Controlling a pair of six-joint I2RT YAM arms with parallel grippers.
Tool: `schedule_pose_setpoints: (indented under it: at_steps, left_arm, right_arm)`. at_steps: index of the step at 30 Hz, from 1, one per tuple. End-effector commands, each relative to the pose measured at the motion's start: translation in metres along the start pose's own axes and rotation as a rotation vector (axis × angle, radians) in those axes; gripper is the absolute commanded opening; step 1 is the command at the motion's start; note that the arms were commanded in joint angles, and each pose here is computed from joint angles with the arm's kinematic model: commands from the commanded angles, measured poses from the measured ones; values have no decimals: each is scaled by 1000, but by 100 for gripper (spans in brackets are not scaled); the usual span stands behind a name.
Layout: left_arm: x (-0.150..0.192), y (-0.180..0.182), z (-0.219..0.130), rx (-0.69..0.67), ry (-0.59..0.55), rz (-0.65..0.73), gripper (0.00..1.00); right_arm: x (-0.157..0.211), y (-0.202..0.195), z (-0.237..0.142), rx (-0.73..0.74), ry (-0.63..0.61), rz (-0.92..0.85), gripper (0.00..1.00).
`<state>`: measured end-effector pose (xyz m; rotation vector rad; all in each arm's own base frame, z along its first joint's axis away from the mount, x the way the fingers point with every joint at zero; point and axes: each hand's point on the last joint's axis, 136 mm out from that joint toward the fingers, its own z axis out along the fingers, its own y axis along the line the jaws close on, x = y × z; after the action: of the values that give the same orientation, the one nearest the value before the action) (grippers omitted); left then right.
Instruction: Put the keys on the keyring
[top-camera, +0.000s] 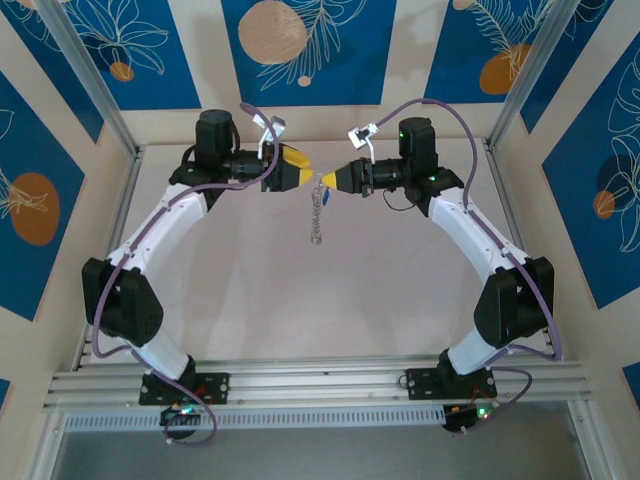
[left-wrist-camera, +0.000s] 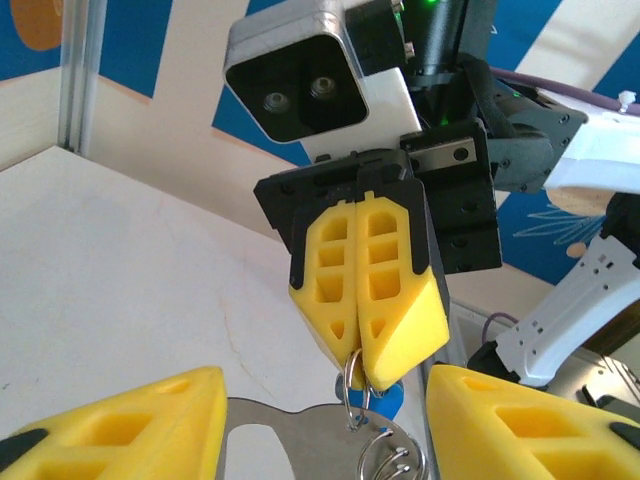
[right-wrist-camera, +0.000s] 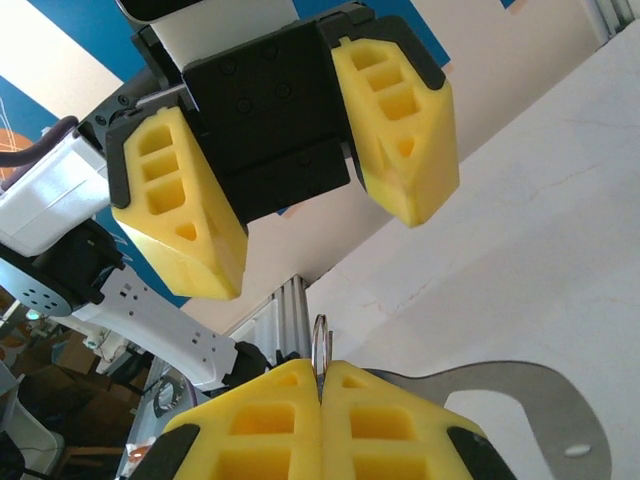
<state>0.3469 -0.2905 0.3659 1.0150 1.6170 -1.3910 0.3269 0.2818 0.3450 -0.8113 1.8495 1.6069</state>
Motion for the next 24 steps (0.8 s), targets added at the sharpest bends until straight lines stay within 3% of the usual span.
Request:
schedule_pose_setpoints:
  at_steps: [1, 12, 24]
  left_arm:
    - [-1, -5, -2, 50, 15, 2, 52]
    - [1, -7, 4, 65, 24, -5, 48]
    - [6, -14, 13, 107, 56, -4, 35]
  right_arm:
    - [-4, 10, 2, -35, 13, -26, 0]
    - [-7, 11, 7, -38, 17, -31, 0]
    - [-8, 13, 9, -39, 16, -41, 0]
